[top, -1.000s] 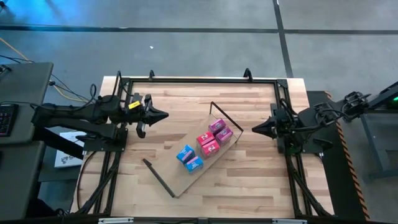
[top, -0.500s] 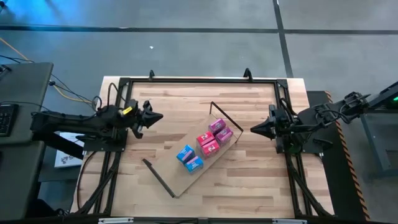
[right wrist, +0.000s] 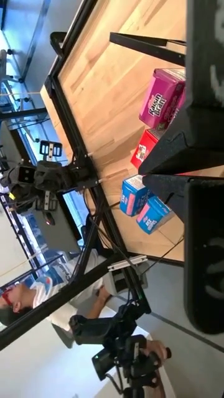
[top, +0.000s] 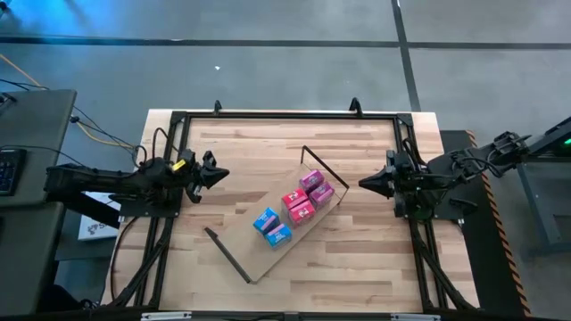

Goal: Stack cereal on shelf
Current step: Return to Home Position

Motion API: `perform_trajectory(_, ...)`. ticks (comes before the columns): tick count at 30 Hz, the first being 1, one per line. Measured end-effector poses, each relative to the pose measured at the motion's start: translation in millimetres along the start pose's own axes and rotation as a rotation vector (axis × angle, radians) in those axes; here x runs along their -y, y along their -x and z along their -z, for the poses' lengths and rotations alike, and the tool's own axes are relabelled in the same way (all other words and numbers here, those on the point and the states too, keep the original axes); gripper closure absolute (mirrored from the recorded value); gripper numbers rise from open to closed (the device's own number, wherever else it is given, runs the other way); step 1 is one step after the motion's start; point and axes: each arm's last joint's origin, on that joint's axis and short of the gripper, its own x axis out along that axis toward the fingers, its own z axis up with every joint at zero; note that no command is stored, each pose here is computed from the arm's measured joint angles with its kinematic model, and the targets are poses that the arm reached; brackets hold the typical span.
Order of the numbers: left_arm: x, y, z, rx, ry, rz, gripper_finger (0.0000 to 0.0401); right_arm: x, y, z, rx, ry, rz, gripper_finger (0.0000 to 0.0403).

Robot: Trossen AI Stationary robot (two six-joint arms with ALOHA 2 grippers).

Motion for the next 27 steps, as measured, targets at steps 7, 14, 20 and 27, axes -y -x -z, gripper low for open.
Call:
perform_trajectory(7,-5.3,0.8,9.2,-0.129,-0.017,0.012,0.0401,0.0,0.0,0.0,0.000,-0.023,0.001,0.0403)
perform_trajectory(14,-5.5,0.8,8.1,-0.132,-0.035,0.038,0.0401,0.1,0.0,0.0,0.001,-0.076,0.002,0.0403)
perform_trajectory(20,-5.8,0.9,8.7,-0.139,-0.017,0.034,0.0401,0.1,0.0,0.1,0.000,-0.014,0.003,0.0403)
perform_trajectory(27,-6.5,1.1,10.1,-0.153,-0.016,0.027,0.0401,-0.4,2.5,0.3,-0.019,0.136,-0.054,0.0403)
